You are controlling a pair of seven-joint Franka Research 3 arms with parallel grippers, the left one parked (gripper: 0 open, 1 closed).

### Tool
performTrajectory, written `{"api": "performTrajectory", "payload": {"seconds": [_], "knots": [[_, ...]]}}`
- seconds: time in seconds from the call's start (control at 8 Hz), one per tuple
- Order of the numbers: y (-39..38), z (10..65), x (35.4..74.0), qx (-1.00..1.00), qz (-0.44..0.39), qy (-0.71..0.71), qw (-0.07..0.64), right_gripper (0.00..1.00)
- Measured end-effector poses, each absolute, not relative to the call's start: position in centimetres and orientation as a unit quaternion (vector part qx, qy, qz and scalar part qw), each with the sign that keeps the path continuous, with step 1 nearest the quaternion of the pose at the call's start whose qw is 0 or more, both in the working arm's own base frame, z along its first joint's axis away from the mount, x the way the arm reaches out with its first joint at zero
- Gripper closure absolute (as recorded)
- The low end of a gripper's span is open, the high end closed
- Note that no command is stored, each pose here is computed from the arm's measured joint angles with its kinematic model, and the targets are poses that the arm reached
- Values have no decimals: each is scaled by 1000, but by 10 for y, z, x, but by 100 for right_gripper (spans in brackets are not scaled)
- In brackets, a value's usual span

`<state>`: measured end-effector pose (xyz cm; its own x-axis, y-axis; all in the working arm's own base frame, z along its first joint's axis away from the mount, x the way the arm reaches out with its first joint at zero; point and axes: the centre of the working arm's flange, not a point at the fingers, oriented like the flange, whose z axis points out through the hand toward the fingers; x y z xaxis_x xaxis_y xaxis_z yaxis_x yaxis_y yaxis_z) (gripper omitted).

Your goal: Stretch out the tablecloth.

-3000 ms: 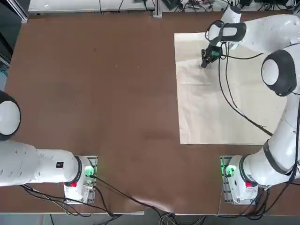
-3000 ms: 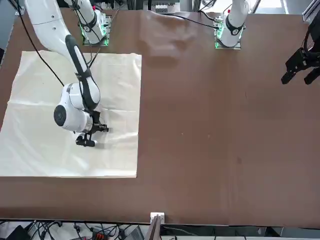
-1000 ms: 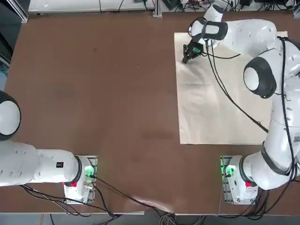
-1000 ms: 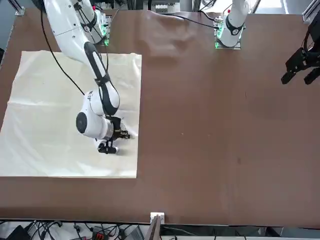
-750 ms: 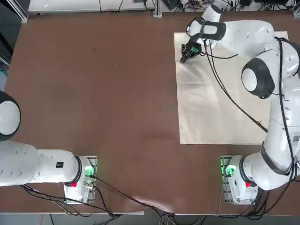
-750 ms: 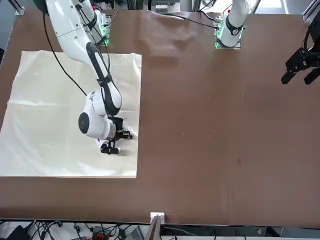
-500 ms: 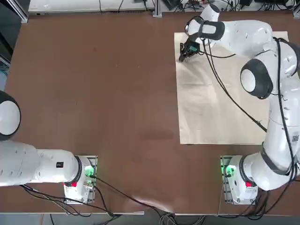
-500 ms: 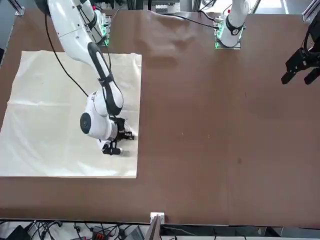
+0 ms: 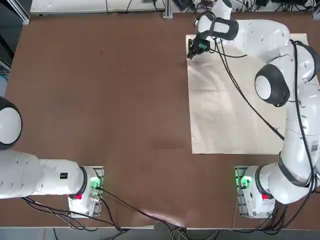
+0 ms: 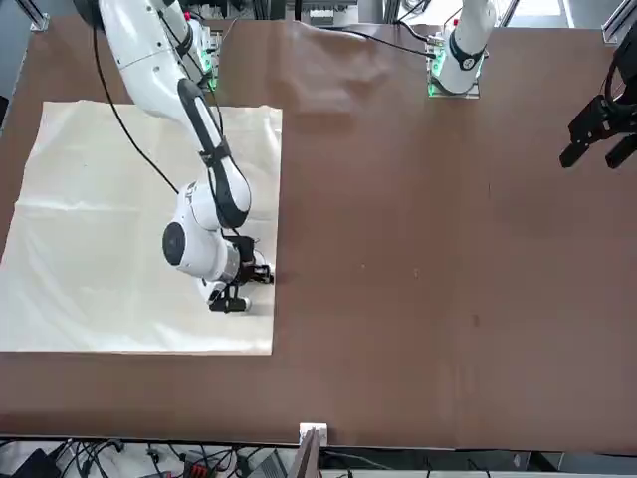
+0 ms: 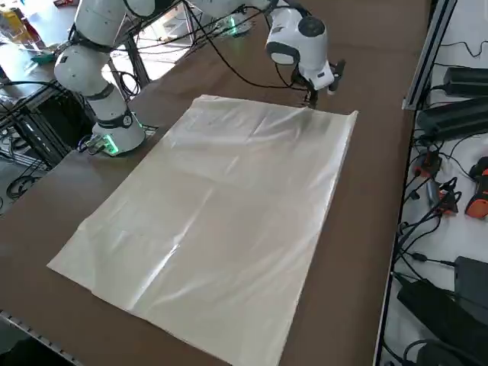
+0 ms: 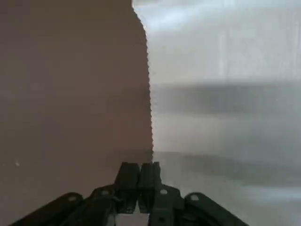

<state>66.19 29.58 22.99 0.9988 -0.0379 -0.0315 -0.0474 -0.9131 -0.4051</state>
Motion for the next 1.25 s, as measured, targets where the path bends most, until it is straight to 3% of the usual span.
{"api": "performTrajectory", "payload": {"seconds": [0.12,0.62,0.75,1.25], "knots": [[293,249,667,-978,10,20,210,86],[243,358,677,-984,-5,-2,177,14],[232,379,676,-986,-9,-8,164,0],[180,475,665,-996,-54,-46,62,0]]}}
